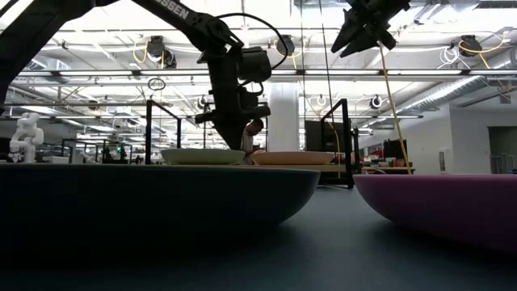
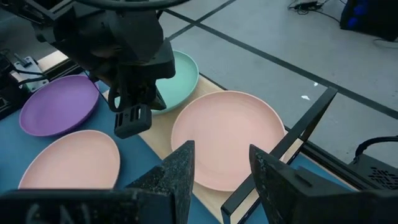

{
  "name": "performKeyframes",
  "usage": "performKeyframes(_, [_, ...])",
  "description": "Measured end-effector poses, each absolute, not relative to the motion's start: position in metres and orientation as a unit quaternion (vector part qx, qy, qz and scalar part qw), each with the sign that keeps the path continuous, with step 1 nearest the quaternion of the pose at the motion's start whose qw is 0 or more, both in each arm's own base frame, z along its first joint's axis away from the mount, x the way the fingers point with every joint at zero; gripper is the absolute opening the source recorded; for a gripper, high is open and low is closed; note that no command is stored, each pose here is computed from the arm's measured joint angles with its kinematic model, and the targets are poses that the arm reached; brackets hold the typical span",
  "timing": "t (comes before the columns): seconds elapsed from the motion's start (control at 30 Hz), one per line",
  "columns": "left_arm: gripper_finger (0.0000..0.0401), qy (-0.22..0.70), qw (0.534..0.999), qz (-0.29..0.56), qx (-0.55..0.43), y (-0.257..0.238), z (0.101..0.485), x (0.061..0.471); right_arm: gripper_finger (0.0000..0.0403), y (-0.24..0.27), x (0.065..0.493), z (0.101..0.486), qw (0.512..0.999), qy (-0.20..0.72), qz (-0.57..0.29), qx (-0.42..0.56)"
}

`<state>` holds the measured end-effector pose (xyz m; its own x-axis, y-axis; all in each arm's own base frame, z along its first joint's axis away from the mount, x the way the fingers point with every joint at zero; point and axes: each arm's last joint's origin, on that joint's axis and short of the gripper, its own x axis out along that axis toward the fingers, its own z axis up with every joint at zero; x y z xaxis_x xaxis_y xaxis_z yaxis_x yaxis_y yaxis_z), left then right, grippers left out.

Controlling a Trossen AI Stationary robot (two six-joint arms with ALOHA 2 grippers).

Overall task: Place and stack plates onto a shelf
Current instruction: Adjust the green plate on the shelf, then stack the left purple plate on top of the green plate

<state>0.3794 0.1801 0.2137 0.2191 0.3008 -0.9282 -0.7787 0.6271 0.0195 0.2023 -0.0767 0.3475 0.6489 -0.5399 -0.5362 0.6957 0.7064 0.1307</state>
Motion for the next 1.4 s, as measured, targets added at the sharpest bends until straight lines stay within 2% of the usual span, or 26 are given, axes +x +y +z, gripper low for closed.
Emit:
performKeyframes(0.37, [0.001, 0.508, 0.751, 0.353, -0.23, 0.172, 0.214, 0.384, 0.0137, -0.077, 0.202, 0.347, 0.893, 0.236, -0.346, 0.165])
performKeyframes(0.57, [0.001, 0.508, 0.751, 0.353, -0.23, 0.169, 0.229, 0.377, 0.0137, -0.077, 0.202, 0.347, 0.893, 0.236, -0.346, 0.165])
performKeyframes(1.13, [0.001, 0.359, 0.844, 0.323, -0.233, 0.12, 0.372, 0.303, 0.0137, -0.058, 0.208, 0.356, 0.91, 0.234, -0.271, 0.208])
performKeyframes(1.4, [0.001, 0.383, 0.827, 0.313, -0.267, 0.084, 0.394, 0.266, 0.0137, -0.044, 0.208, 0.35, 0.898, 0.264, -0.26, 0.237])
